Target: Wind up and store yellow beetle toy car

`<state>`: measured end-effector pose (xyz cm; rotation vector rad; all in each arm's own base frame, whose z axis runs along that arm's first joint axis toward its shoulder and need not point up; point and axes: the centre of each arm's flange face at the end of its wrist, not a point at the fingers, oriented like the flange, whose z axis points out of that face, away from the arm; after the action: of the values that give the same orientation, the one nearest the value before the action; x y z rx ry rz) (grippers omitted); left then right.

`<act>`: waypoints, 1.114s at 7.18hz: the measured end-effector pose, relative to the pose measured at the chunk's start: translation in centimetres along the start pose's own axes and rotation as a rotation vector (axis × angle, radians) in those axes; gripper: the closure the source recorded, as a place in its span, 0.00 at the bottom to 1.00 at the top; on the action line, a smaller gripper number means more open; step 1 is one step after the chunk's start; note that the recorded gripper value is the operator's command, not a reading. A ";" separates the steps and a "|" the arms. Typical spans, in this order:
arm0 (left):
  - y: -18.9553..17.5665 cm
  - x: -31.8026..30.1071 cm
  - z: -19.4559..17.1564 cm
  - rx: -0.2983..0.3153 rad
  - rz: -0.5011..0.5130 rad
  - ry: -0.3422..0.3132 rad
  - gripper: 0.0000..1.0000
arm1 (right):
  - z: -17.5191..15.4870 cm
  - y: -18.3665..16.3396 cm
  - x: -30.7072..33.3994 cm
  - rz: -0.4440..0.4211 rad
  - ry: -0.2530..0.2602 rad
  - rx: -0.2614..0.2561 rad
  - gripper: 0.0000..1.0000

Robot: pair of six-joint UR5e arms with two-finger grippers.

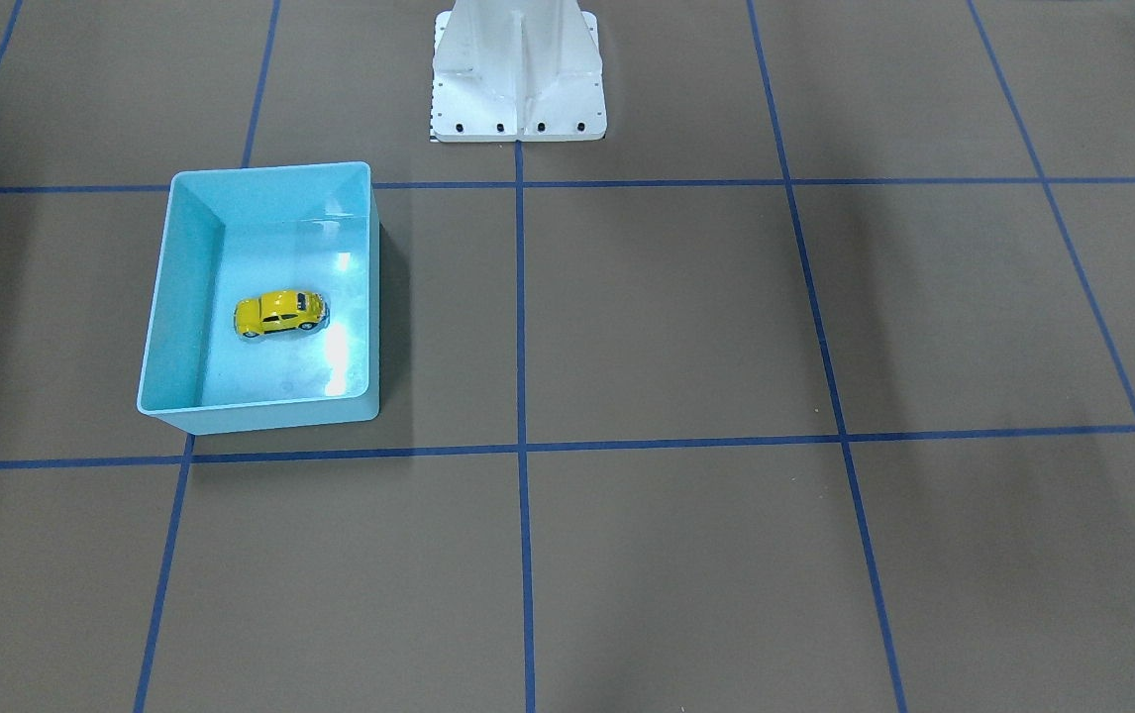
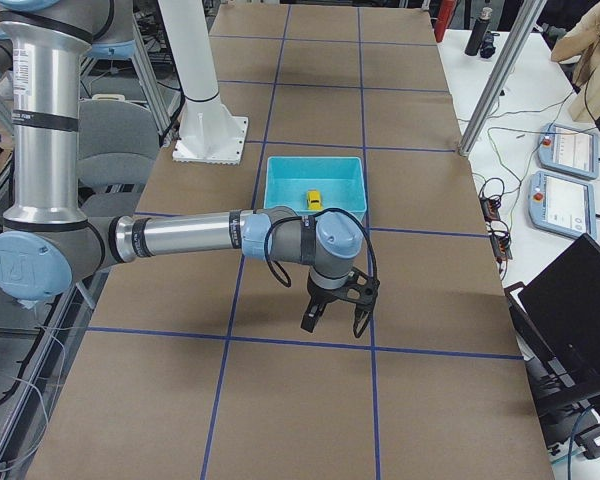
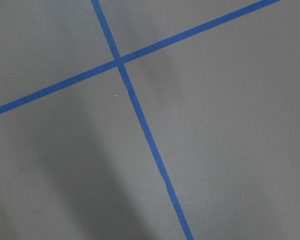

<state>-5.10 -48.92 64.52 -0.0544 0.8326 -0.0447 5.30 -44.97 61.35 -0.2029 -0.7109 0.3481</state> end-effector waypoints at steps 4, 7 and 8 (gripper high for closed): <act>0.0 0.0 0.0 -0.001 -0.002 0.000 0.00 | 2.6 -1.1 1.3 0.026 0.047 -0.034 0.00; 0.0 0.0 0.0 0.000 -0.001 0.000 0.00 | 3.1 -2.9 -0.3 -0.043 0.055 -0.004 0.00; 0.1 0.0 0.0 0.000 -0.002 0.000 0.00 | 2.2 -3.2 -1.3 -0.117 0.066 0.024 0.00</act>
<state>-5.14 -48.85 64.51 -0.0546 0.8326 -0.0463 3.70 -48.25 63.19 -0.1482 -0.6497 0.2371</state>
